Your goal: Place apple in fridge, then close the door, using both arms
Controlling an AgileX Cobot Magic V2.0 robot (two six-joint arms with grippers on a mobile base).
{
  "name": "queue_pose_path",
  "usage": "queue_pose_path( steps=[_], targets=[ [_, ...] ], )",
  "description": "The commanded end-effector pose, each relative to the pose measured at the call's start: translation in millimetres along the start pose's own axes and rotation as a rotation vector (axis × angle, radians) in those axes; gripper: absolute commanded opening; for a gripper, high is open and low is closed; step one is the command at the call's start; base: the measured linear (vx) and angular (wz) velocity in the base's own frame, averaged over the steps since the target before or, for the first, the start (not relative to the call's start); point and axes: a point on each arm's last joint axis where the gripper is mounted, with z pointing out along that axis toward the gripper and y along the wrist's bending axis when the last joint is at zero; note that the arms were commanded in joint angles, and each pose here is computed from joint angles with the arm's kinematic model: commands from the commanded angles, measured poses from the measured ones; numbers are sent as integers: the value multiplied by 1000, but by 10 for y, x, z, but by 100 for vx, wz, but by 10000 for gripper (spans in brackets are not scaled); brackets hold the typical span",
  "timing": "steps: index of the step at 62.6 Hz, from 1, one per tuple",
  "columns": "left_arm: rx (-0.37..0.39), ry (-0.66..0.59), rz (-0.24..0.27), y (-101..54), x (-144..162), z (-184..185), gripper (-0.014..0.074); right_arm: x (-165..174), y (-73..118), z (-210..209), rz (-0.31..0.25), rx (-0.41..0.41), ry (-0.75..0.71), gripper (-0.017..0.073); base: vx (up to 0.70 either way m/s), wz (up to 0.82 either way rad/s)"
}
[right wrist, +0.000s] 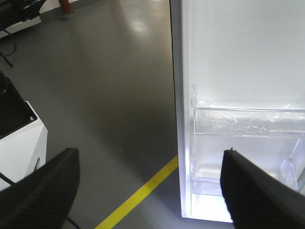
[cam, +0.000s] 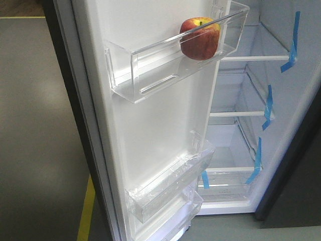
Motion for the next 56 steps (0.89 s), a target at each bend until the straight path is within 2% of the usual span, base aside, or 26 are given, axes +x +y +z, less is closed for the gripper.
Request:
queue_pose_path(
  steps=[1,7,18,31,37,45,56],
  targets=[
    [8,-108,-47,-10,-166,-18,-6,-112,4,-19,15,1,-63,578,0,0],
    [12,-126,-44,-33,-441,-14,-6,-112,4,-19,15,1,-63,578,0,0],
    [10,2,-34,-79,-918,106,-6,-113,3,-20,15,2,-64,578,0,0],
    [11,214,53,-123,-1338,383,-6,-113,3,-20,15,2,-64,578,0,0],
    [16,319,91,-132,-1404,567,-6,-113,3,-20,15,2,-64,578,0,0],
    [16,408,80,-136,-1395,811,-6,-113,3,-20,15,2,-64,578,0,0],
    [10,465,79,-122,-1247,1080,-6,-113,3,-20,15,2,-64,578,0,0]
  ],
)
